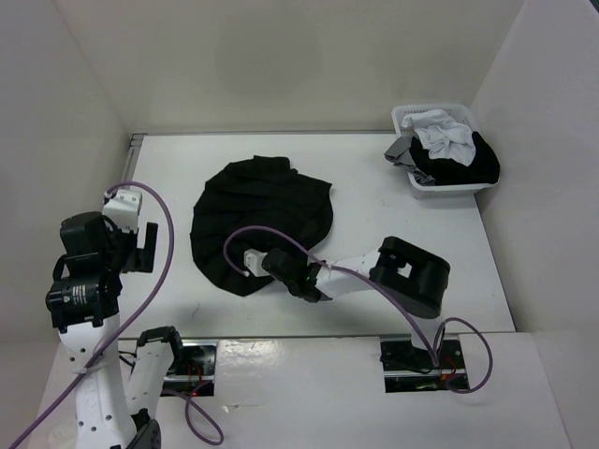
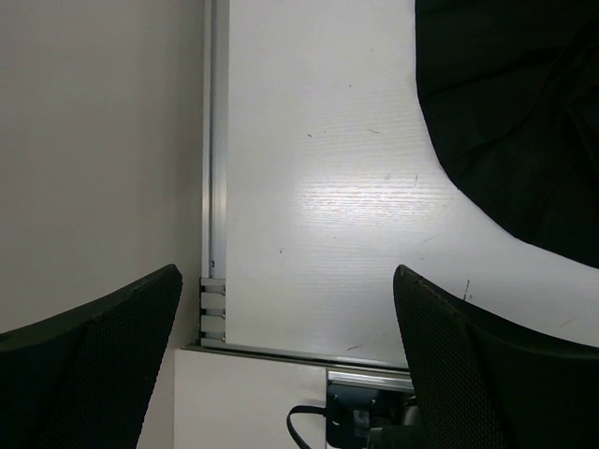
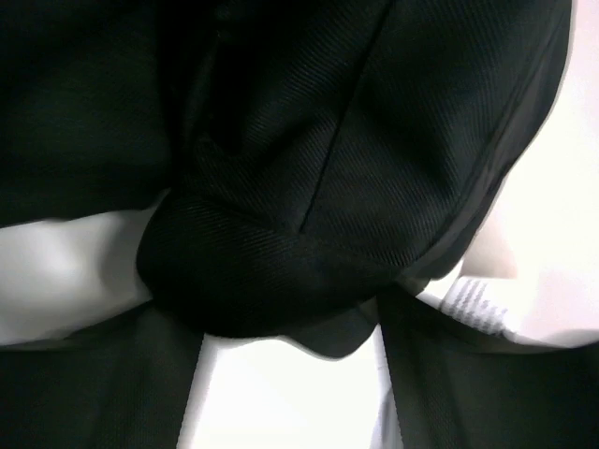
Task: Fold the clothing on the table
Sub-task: Flatten the skirt out
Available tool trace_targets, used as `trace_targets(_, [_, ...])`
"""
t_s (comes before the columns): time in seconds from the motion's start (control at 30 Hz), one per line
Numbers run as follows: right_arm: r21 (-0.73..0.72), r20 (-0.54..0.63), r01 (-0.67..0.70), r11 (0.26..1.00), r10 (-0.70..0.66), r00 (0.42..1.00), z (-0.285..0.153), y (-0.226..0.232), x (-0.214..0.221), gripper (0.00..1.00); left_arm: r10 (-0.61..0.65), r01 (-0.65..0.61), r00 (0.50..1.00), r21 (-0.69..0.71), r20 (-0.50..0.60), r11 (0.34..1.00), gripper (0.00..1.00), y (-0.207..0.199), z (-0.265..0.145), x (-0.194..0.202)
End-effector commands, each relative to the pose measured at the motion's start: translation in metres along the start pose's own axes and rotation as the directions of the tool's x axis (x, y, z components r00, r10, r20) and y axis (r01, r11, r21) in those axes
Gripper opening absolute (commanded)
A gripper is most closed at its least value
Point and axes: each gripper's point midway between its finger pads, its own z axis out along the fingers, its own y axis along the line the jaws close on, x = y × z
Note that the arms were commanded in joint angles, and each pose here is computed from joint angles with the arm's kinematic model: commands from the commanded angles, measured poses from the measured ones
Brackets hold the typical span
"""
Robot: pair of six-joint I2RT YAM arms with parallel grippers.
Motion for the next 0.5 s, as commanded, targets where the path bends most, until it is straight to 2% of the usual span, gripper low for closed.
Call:
trace_targets(0.0, [0.054, 0.010, -0.108, 0.993, 0.108, 0.994, 0.025, -0.033, -0.005, 0.59, 0.026, -0.026, 1.000, -0.031, 0.002, 0.999, 1.00, 0.006, -0.002, 0.001])
trace_targets(0.03, [0.063, 0.005, -0.131, 0.989, 0.131, 0.991, 0.028, -0.040, -0.004, 0.43, 0.026, -0.026, 1.000, -0.031, 0.002, 0.999, 1.00, 0.006, -0.002, 0.001])
trace_targets(0.07, [0.062, -0.012, -0.132, 0.989, 0.133, 0.991, 0.032, -0.043, -0.001, 0.11, 0.026, -0.026, 1.000, -0.031, 0.002, 0.999, 1.00, 0.006, -0.002, 0.001])
trace_targets(0.1, [0.071, 0.004, -0.178, 0.981, 0.178, 0.984, 0.035, -0.055, -0.007, 0.00, 0.026, -0.026, 1.000, -0.031, 0.002, 0.999, 1.00, 0.006, -0.002, 0.001])
trace_targets(0.13, [0.074, -0.005, -0.209, 0.975, 0.210, 0.978, 0.039, -0.066, -0.003, 0.00, 0.026, -0.026, 1.000, -0.031, 0.002, 0.999, 1.00, 0.006, -0.002, 0.001])
trace_targets(0.17, [0.013, -0.017, -0.211, 0.977, 0.211, 0.977, 0.038, -0.065, -0.002, 0.00, 0.026, -0.026, 1.000, -0.034, 0.010, 0.999, 1.00, 0.007, -0.004, 0.001])
trace_targets(0.23, [-0.003, 0.034, -0.322, 0.947, 0.322, 0.946, 0.032, -0.105, -0.018, 0.00, 0.026, -0.026, 1.000, -0.034, 0.010, 0.999, 1.00, 0.007, -0.004, 0.001])
trace_targets(0.27, [-0.069, 0.008, -0.319, 0.945, 0.321, 0.947, 0.025, -0.104, -0.016, 0.00, 0.026, -0.026, 1.000, -0.034, 0.010, 0.999, 1.00, 0.007, -0.004, 0.001])
trace_targets(0.3, [-0.110, 0.100, -0.364, 0.925, 0.374, 0.922, 0.013, -0.133, -0.044, 0.00, 0.026, -0.026, 1.000, -0.034, 0.010, 0.999, 1.00, 0.007, -0.004, 0.001])
trace_targets(0.43, [-0.287, 0.172, -0.431, 0.855, 0.489, 0.855, -0.020, -0.169, -0.081, 0.00, 0.027, -0.027, 1.000, 0.021, 0.012, 0.999, 1.00, -0.003, 0.000, 0.001])
trace_targets(0.47, [-0.304, 0.220, -0.444, 0.843, 0.515, 0.828, -0.032, -0.192, -0.095, 0.00, 0.027, -0.027, 0.999, 0.037, 0.018, 0.999, 1.00, -0.006, 0.001, 0.000])
